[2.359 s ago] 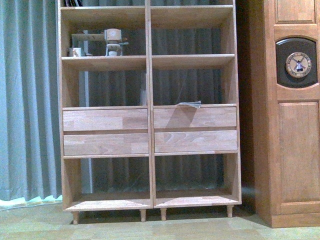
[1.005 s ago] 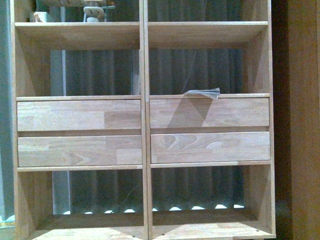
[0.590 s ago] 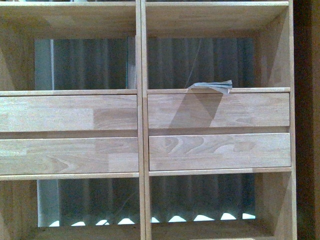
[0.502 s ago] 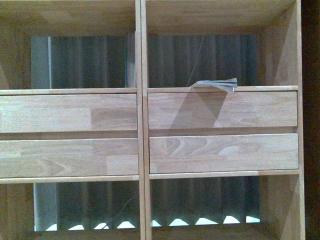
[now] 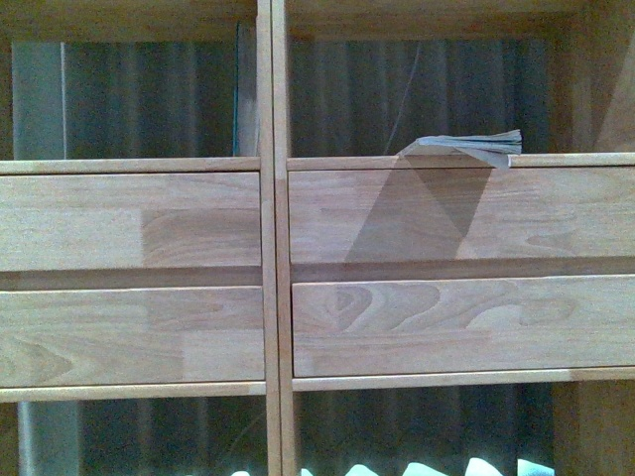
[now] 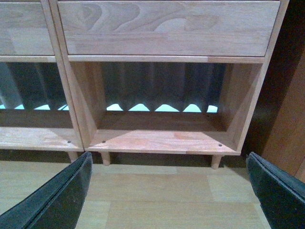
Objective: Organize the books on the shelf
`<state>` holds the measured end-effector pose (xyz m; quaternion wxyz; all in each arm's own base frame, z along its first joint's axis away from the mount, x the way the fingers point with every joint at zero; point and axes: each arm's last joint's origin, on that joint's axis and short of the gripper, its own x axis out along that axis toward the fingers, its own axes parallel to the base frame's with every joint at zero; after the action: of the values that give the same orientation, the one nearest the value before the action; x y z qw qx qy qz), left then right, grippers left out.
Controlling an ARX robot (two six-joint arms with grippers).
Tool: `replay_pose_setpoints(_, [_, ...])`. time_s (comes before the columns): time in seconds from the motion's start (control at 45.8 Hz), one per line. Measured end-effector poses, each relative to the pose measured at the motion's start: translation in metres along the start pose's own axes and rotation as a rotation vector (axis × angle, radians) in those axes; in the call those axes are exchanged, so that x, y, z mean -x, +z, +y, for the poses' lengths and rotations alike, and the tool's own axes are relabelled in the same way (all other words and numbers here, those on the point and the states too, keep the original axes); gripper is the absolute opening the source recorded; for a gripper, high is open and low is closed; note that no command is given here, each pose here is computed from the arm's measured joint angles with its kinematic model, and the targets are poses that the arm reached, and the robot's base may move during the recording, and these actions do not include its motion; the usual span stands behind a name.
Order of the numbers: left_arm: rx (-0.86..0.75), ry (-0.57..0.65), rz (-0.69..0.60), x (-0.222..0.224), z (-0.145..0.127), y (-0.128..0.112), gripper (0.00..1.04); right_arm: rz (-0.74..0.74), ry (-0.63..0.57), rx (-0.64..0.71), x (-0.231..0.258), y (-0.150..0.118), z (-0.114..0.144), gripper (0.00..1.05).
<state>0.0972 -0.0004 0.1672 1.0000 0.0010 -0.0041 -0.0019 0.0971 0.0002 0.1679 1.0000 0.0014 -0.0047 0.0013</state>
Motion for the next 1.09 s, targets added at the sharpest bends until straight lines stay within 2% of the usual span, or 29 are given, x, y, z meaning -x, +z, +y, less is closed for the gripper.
replay_pose_setpoints(1.092, [0.000, 0.000, 0.001, -0.0001, 0.0000, -0.0001, 0.97, 0.001, 0.000, 0.000, 0.0000, -0.0001, 0.0000, 0.98])
